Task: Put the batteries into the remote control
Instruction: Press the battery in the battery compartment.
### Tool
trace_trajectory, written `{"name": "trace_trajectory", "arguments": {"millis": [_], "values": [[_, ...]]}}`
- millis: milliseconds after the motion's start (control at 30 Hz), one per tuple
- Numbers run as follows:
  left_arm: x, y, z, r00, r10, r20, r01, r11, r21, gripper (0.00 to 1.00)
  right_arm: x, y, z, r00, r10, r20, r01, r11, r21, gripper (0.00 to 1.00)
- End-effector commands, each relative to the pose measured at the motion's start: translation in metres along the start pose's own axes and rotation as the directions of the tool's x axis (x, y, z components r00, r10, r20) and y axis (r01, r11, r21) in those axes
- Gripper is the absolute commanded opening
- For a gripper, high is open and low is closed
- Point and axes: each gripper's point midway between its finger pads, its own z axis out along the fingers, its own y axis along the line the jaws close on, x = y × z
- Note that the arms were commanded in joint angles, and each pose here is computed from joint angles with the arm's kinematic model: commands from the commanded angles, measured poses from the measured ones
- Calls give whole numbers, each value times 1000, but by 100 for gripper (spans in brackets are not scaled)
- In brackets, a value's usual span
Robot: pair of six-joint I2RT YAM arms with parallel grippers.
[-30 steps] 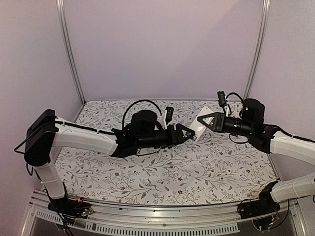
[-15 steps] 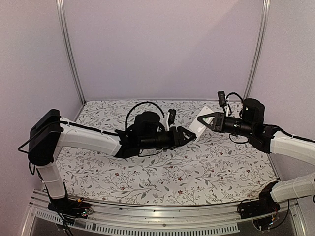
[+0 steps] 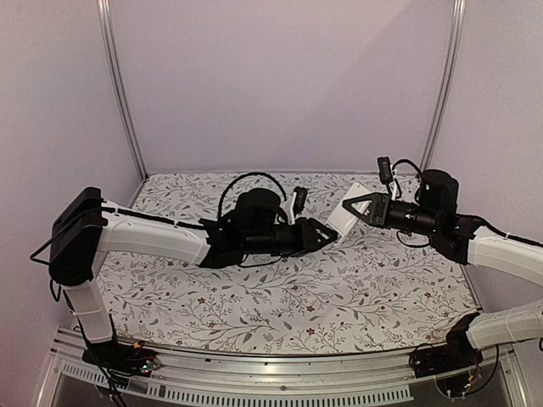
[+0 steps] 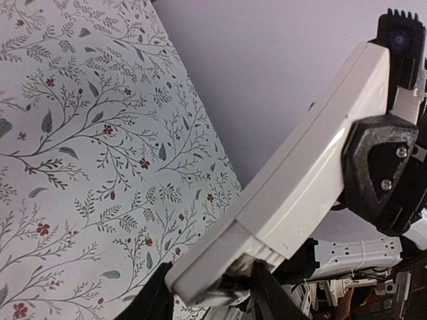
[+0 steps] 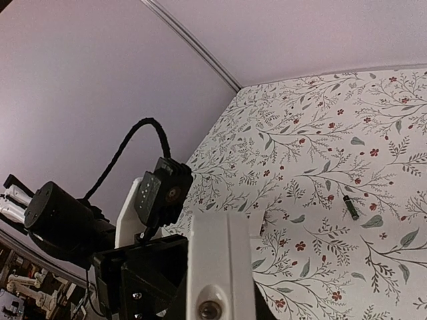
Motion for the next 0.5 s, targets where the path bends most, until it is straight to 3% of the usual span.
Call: {"name": "trace_trajectory", "arguments": {"millis": [0,233,467], "values": [[26,34,4,996,31,-85,-43,990,-136,37,-23,27,-8,998,-24,66,29,997,-70,0],[28,38,2,994,41,-101,-57,986,-157,37,-24,28,-9,998,-24,65,29,997,-76,0],[-9,15,-16,979,199,-40,-202,974,-100,74,-11,-5,-8,1000,5,26,-6,999,33,0]]}}
